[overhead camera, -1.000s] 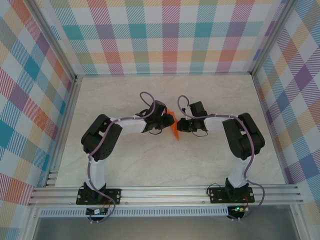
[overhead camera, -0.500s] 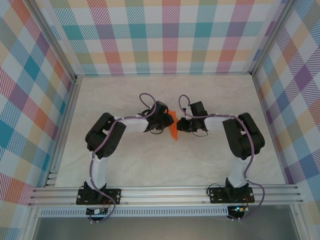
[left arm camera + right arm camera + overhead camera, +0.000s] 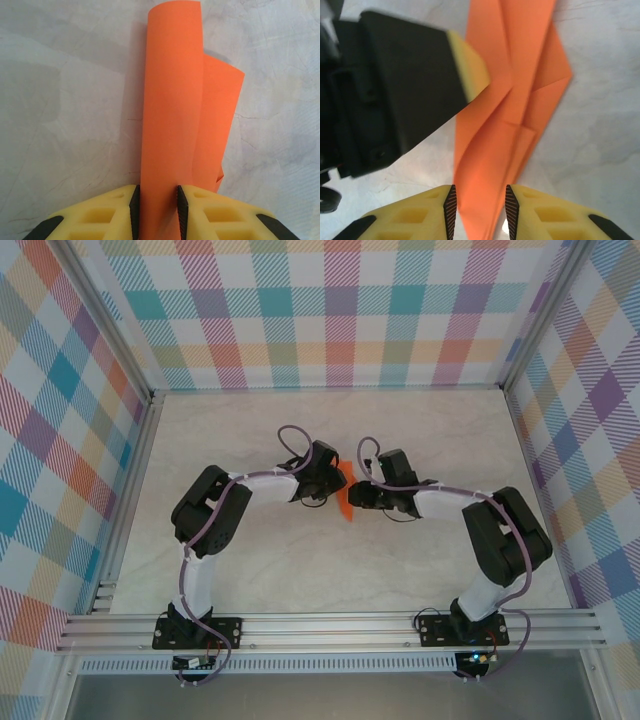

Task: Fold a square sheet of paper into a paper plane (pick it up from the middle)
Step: Fold the wing for the fifth time at the center of the table.

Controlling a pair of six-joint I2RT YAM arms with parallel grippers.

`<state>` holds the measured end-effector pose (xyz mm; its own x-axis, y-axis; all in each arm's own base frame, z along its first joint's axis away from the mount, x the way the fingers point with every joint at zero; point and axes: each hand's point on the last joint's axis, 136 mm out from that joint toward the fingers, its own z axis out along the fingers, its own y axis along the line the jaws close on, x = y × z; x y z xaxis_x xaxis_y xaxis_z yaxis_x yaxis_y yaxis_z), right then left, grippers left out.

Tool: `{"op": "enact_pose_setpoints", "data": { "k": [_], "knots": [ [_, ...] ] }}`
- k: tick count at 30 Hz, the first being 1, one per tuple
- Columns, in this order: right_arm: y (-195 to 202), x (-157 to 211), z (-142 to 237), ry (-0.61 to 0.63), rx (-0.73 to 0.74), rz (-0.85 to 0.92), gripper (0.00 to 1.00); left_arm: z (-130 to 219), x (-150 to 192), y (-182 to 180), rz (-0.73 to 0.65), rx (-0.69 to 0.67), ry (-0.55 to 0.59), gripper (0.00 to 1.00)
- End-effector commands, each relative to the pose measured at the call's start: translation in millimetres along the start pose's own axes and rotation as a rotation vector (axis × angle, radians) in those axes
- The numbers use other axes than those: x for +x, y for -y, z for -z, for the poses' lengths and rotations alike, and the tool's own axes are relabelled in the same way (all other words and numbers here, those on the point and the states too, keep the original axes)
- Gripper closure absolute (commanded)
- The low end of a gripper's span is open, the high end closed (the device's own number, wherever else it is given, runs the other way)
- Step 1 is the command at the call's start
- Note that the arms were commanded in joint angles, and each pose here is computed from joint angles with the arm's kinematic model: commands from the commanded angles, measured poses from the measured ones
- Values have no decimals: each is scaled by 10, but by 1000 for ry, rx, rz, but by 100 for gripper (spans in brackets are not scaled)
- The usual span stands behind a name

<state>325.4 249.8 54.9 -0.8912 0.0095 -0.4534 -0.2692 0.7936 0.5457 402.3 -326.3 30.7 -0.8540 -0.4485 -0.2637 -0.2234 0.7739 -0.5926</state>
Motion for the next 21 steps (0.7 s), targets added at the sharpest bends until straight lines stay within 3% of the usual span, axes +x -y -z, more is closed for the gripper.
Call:
{"op": "enact_pose_setpoints", "data": {
  "k": [1, 6, 21],
  "knots": [
    [-88, 6, -41, 41, 17, 74, 63, -62, 42, -83, 24, -49, -15, 72],
    [-105, 73, -172, 40, 41, 111, 57, -53, 41, -79, 40, -55, -18, 72],
    [114, 216, -422, 56, 174, 198, 61, -48, 36, -28, 73, -44, -24, 72]
  ]
}}
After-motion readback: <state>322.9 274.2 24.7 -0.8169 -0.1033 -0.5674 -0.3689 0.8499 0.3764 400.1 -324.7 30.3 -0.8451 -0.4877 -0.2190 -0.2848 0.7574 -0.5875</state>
